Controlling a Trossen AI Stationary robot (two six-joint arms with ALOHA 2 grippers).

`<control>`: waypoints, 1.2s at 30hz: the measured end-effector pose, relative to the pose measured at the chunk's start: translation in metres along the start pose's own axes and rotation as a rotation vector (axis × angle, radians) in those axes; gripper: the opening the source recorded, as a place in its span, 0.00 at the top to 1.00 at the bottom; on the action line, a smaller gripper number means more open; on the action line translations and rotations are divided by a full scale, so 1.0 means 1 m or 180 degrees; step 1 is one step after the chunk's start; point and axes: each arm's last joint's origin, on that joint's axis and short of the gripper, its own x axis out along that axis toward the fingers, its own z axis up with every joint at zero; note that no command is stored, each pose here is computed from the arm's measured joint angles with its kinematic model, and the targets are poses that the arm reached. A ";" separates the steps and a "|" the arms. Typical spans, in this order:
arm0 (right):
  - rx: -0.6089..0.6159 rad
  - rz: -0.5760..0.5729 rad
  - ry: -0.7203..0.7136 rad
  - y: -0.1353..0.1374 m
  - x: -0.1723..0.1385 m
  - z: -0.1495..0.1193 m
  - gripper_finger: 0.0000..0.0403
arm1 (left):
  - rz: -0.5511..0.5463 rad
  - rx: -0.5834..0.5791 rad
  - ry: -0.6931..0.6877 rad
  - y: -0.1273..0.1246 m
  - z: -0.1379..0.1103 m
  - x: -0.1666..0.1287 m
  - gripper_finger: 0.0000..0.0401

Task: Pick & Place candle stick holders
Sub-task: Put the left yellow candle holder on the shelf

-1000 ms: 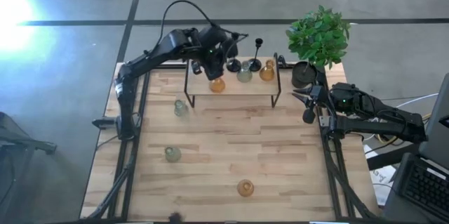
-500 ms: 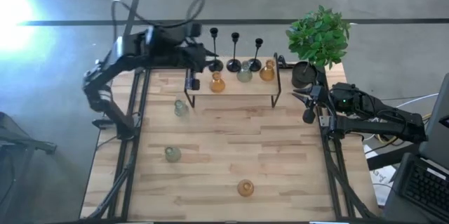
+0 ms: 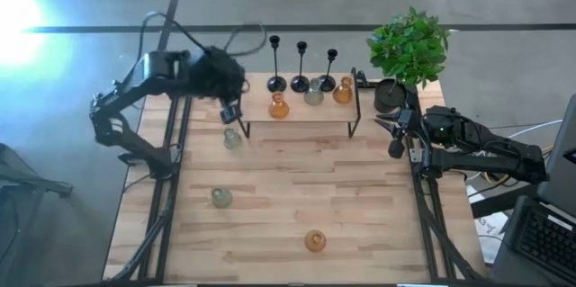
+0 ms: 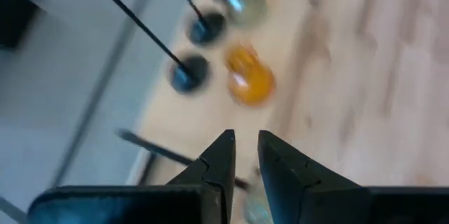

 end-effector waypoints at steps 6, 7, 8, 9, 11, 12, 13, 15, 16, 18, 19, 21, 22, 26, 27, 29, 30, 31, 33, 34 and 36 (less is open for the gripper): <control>0.0000 0.0000 0.0001 0.000 0.000 0.000 0.87 | -0.0210 -0.0336 0.0387 -0.016 -0.036 0.041 0.83; 0.0000 0.0000 0.0001 0.000 0.000 0.000 0.87 | -0.0272 -0.0437 0.0318 -0.018 -0.040 0.044 0.83; 0.0000 0.0000 0.0000 0.000 0.000 0.000 0.87 | -0.0347 -0.0533 0.0222 -0.020 -0.045 0.047 0.83; 0.0000 0.0000 0.0001 0.000 0.000 0.000 0.87 | -0.0420 -0.0619 0.0111 -0.021 -0.049 0.050 0.83; 0.0000 -0.0001 0.0001 0.000 0.000 0.000 0.87 | -0.0466 -0.0748 -0.0117 -0.025 -0.056 0.059 0.83; 0.0000 0.0000 0.0000 0.000 0.000 0.000 0.87 | -0.0473 -0.0782 -0.0205 -0.027 -0.060 0.065 0.83; 0.0000 0.0000 0.0001 0.000 0.000 0.000 0.87 | -0.0477 -0.0807 -0.0293 -0.029 -0.064 0.072 0.83; 0.0000 0.0000 0.0000 0.000 0.000 0.000 0.87 | -0.0485 -0.0854 -0.0496 -0.032 -0.071 0.082 0.83; 0.0000 0.0000 0.0001 0.000 0.000 0.000 0.87 | -0.0488 -0.0873 -0.0572 -0.034 -0.075 0.087 0.83; 0.0000 0.0000 0.0001 0.000 0.000 0.000 0.87 | -0.0490 -0.0886 -0.0593 -0.038 -0.084 0.100 0.83; 0.0000 -0.0001 0.0000 0.000 0.000 0.000 0.87 | -0.0490 -0.0895 -0.0582 -0.040 -0.089 0.107 0.83; 0.0000 -0.0001 0.0001 0.000 0.000 0.000 0.87 | -0.0493 -0.0908 -0.0600 -0.044 -0.097 0.120 0.83; 0.0000 0.0000 0.0000 0.000 0.000 0.000 0.87 | -0.0496 -0.0916 -0.0638 -0.046 -0.099 0.124 0.83; 0.0000 0.0000 0.0001 0.000 0.000 0.000 0.87 | -0.0420 -0.0914 -0.0846 -0.050 -0.107 0.140 0.83; 0.0000 0.0000 0.0000 0.000 0.000 0.000 0.87 | -0.0375 -0.0898 -0.0897 -0.051 -0.108 0.144 0.83; 0.0000 0.0000 0.0001 0.000 0.000 0.000 0.87 | -0.0258 -0.0898 -0.1029 -0.051 -0.110 0.149 0.83; 0.0000 0.0000 0.0000 0.000 0.000 0.000 0.87 | -0.0194 -0.0918 -0.1085 -0.051 -0.110 0.152 0.83; 0.0000 -0.0001 0.0000 0.000 0.000 0.000 0.87 | -0.0122 -0.0942 -0.1136 -0.051 -0.111 0.154 0.83; 0.0000 -0.0001 0.0000 0.000 0.000 0.000 0.87 | 0.0056 -0.0954 -0.1178 -0.051 -0.113 0.159 0.83; 0.0000 -0.0001 0.0000 0.000 0.000 0.000 0.87 | 0.0128 -0.0932 -0.1188 -0.051 -0.114 0.162 0.83; 0.0001 -0.0001 -0.0001 0.000 0.000 0.000 0.87 | 0.0214 -0.0914 -0.1290 -0.051 -0.112 0.164 0.83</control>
